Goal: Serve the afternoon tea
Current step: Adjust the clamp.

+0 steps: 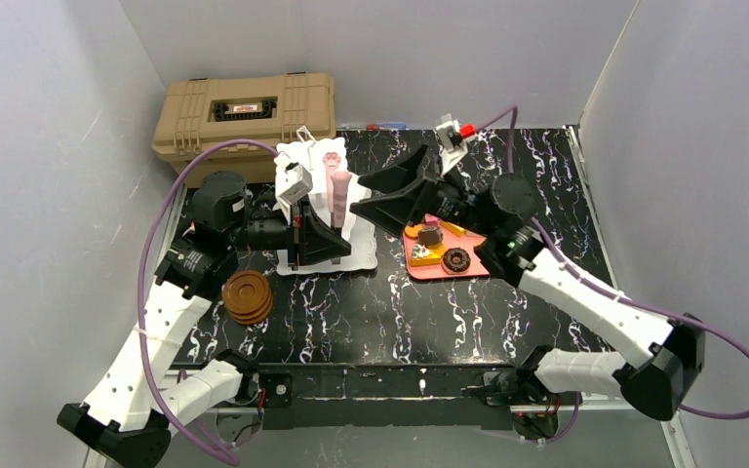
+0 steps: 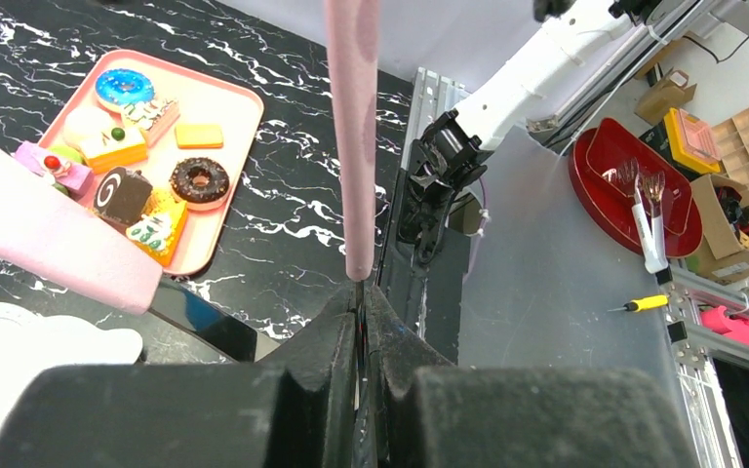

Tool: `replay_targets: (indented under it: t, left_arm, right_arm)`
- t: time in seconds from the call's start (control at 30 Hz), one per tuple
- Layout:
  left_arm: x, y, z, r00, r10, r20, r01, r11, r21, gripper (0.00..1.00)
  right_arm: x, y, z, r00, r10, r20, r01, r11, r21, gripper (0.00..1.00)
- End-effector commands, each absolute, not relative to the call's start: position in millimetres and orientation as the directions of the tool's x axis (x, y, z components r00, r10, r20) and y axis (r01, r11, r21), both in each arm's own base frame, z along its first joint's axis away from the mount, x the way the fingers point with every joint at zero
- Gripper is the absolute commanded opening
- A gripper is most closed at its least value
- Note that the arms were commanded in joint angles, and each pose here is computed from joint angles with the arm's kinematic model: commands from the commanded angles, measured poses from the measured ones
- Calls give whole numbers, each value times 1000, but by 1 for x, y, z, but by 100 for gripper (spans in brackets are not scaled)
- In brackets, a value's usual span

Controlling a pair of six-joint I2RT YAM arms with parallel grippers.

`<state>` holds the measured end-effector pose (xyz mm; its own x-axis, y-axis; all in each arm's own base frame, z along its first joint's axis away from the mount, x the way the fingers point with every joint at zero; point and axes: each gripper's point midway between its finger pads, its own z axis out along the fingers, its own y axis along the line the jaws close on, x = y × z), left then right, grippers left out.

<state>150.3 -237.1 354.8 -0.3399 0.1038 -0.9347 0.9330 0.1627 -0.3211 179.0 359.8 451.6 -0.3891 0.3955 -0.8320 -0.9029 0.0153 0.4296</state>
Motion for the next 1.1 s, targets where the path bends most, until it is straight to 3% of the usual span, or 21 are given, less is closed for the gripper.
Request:
replay_targets:
  t: [0.0,0.3,0.7,0.87,1.07]
  left_arm:
    - [142,-237,380,-288,74,-955,954,113,-279,0]
    - [136,-239,393,-278,58,-959,959,71,-274,0]
    - [135,-237,394,-275,59,-960,960,79,-270,0]
    - [134,-238,393,-284,64,-957,958,68,-280,0]
    - [132,-238,393,-288,67,-955,957,59,-285,0]
  right_arm:
    - [177,343,450,-366,411,-835,-898,79,433,98]
    - [163,363,452,-495,432,-754,-865,-159,476,98]
    - [140,382,466,-513,438,-738,-857,-296,421,99]
    - [147,382,465,-507,464,-727,-862,-263,434,98]
    - [159,393,462,-493,457,-740,-868,-203,452,83]
